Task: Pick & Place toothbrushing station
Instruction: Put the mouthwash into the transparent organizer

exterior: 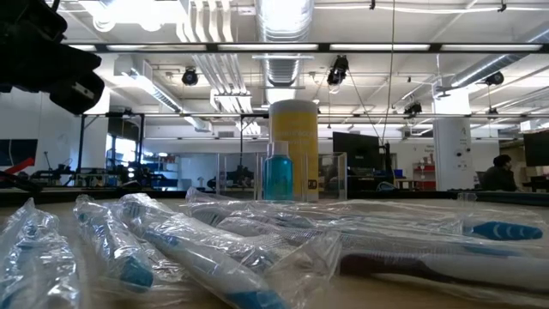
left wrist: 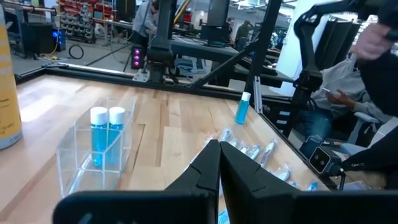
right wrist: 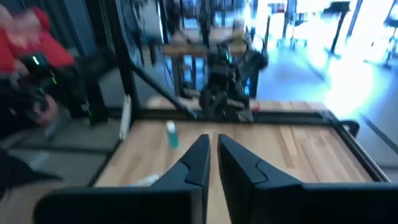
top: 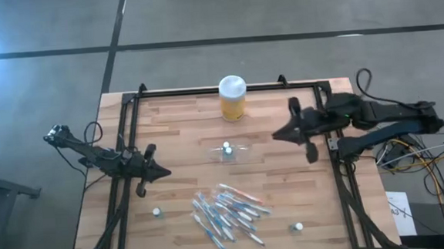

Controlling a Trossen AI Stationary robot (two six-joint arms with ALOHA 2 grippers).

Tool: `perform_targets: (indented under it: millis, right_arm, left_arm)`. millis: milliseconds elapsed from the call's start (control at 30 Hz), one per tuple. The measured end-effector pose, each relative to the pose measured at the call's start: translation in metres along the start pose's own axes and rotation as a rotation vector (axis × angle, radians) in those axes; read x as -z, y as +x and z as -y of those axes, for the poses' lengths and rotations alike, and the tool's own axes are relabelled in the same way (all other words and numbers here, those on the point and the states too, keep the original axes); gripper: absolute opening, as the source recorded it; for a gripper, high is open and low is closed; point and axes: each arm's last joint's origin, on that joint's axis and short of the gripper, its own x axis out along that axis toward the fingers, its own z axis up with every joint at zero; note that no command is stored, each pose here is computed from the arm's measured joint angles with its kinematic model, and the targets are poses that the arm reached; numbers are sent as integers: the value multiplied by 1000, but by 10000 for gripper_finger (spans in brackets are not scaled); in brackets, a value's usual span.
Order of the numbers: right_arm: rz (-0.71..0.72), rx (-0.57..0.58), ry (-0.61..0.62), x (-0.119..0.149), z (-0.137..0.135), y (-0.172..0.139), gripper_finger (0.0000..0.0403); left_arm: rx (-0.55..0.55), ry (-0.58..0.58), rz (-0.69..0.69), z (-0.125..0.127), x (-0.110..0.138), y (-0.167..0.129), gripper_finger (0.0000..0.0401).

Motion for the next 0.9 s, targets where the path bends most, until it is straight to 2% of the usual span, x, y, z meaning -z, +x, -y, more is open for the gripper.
perform_targets:
  millis: [200,400,567,700,900]
  right_arm:
    - [57,19,46,53,1,-33,8]
    - [203,35,72,97,4,-52,8]
    - [245,51,91,130,6,-58,8]
    - [276,49,72,154,8,-60,8]
    - [358,44,41,182,10,-60,8]
  left_arm:
    - [-2,-17,4,0,0,0,12]
    - [-1,-30,6,0,-1,0,12]
    - [-1,-109,7,0,-1,0,12]
    - [0,-65,8,0,-1,0,12]
    - [-22,-86,25,0,-6,-1,12]
